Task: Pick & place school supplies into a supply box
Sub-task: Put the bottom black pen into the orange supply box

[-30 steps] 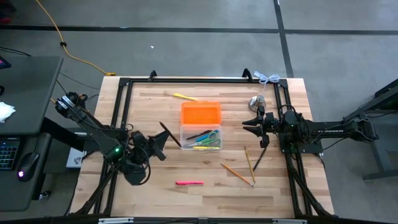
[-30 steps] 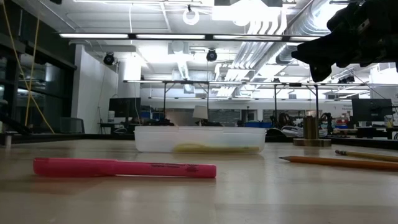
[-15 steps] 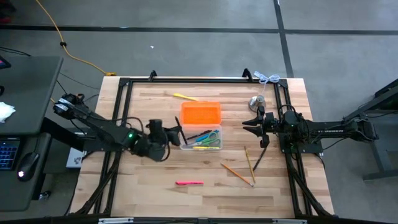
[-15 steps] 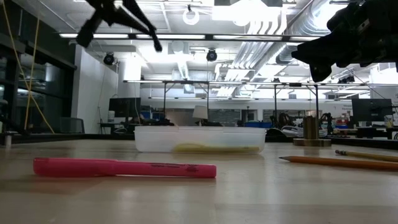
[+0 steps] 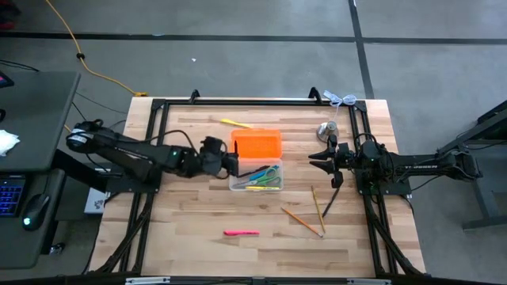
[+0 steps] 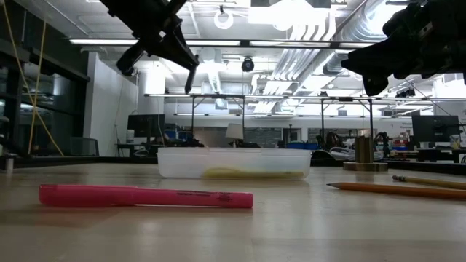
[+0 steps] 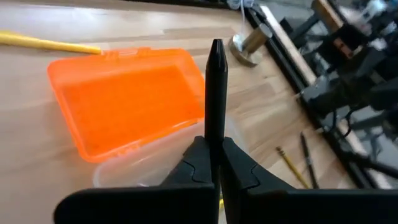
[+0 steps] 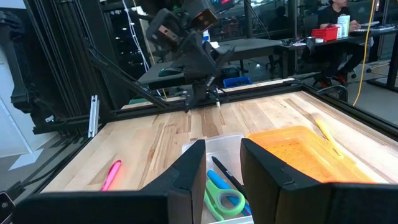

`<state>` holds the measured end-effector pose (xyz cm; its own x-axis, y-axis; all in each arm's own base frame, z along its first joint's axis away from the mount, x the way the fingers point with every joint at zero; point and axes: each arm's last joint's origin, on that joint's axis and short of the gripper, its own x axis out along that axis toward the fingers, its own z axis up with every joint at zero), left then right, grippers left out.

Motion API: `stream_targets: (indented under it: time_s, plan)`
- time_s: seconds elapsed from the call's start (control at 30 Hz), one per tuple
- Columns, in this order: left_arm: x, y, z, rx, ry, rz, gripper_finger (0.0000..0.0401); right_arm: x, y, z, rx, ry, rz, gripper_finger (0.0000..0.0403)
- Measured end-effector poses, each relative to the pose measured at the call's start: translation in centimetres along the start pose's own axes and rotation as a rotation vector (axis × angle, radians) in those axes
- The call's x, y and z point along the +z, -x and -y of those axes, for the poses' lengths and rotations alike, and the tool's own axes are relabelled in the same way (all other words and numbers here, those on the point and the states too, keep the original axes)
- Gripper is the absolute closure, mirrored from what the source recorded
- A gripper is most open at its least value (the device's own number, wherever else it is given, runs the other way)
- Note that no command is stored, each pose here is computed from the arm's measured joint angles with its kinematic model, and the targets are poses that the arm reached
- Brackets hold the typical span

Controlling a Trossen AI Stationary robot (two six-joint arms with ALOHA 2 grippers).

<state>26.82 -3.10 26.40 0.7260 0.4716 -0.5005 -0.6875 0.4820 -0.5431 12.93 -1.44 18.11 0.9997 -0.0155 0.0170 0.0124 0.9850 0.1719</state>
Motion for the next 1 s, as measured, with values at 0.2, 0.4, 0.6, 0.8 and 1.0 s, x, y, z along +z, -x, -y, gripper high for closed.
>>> stream_targets:
  time_s: [0.2, 0.4, 0.6, 0.8, 1.0]
  plan:
    - [1.9, -0.7, 0.4, -0.004, -0.119, -0.018, 0.0369, 0.0, 0.0, 0.0, 0.0, 0.0, 0.0, 0.0324]
    - [3.6, -1.4, 0.6, 0.032, -0.222, -0.055, 0.0369, 0.0, 0.0, 0.0, 0.0, -0.002, 0.0, 0.0324]
    - [4.8, -2.4, 2.0, 0.067, -0.33, -0.107, 0.0369, 0.0, 0.0, 0.0, 0.0, -0.003, 0.0, 0.0324]
    - [5.1, -3.5, 3.8, 0.123, -0.471, -0.183, 0.0369, 0.0, 0.0, 0.0, -0.001, -0.001, 0.001, 0.0324]
    - [5.1, -5.2, 5.7, 0.153, -0.607, -0.287, 0.0369, 0.0, 0.0, 0.0, -0.002, -0.001, 0.0, 0.0324]
